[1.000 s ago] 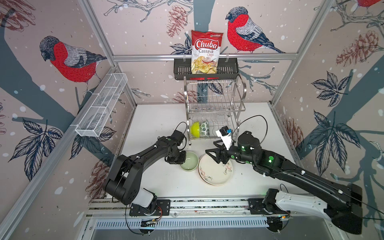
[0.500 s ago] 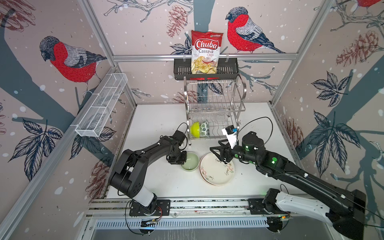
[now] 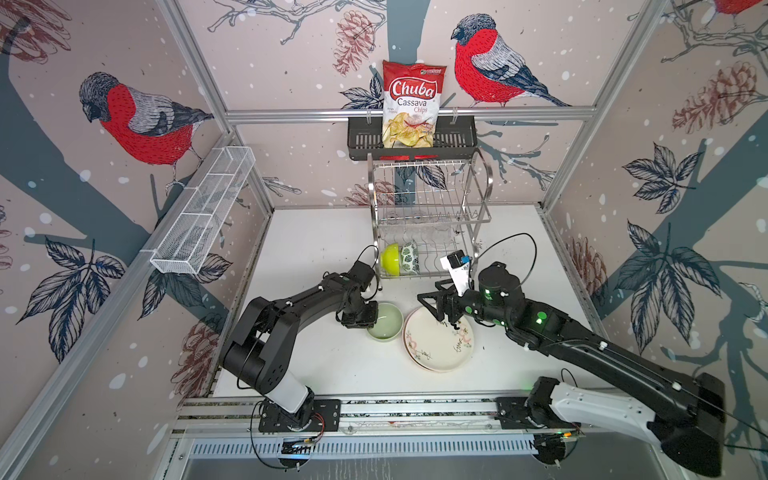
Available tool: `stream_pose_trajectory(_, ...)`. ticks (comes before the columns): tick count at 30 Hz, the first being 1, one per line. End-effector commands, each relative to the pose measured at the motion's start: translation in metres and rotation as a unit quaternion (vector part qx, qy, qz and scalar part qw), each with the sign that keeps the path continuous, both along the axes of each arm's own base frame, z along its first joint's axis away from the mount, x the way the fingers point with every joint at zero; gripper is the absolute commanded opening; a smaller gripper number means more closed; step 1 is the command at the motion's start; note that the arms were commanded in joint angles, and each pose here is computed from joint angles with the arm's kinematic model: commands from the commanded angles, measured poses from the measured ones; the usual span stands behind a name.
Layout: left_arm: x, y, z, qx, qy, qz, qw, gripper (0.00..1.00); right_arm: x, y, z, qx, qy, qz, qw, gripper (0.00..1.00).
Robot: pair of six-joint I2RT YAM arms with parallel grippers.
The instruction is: Unload the mixed dishes from the dish rack
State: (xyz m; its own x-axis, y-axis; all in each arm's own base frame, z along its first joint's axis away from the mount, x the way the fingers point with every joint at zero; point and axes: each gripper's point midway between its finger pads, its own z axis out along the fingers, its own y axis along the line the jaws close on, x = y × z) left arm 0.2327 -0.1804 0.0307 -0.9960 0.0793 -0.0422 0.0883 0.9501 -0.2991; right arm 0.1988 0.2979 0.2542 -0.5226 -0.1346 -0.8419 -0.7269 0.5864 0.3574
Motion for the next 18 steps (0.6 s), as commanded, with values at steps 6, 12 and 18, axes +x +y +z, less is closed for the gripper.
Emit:
stream_pose_trajectory(6,0.0002,-0.0027,0.0006,0.006,-0.002,-0.004,1.000,0.07,0.0049,0.0094,0.0050,0.016,0.003,0.001,1.000,0.78)
stream_pose_trajectory(12,-0.0002,-0.0020,0.0003,0.009,-0.007,-0.005,1.000,0.08,0.0073,0.0090,0.0073,0.016,0.001,-0.003,1.000,0.78)
stream_pose_trajectory(18,-0.0029,0.0021,-0.0040,0.032,-0.009,-0.008,0.999,0.08,0.0073,0.0108,0.0039,0.016,0.007,-0.002,1.000,0.78)
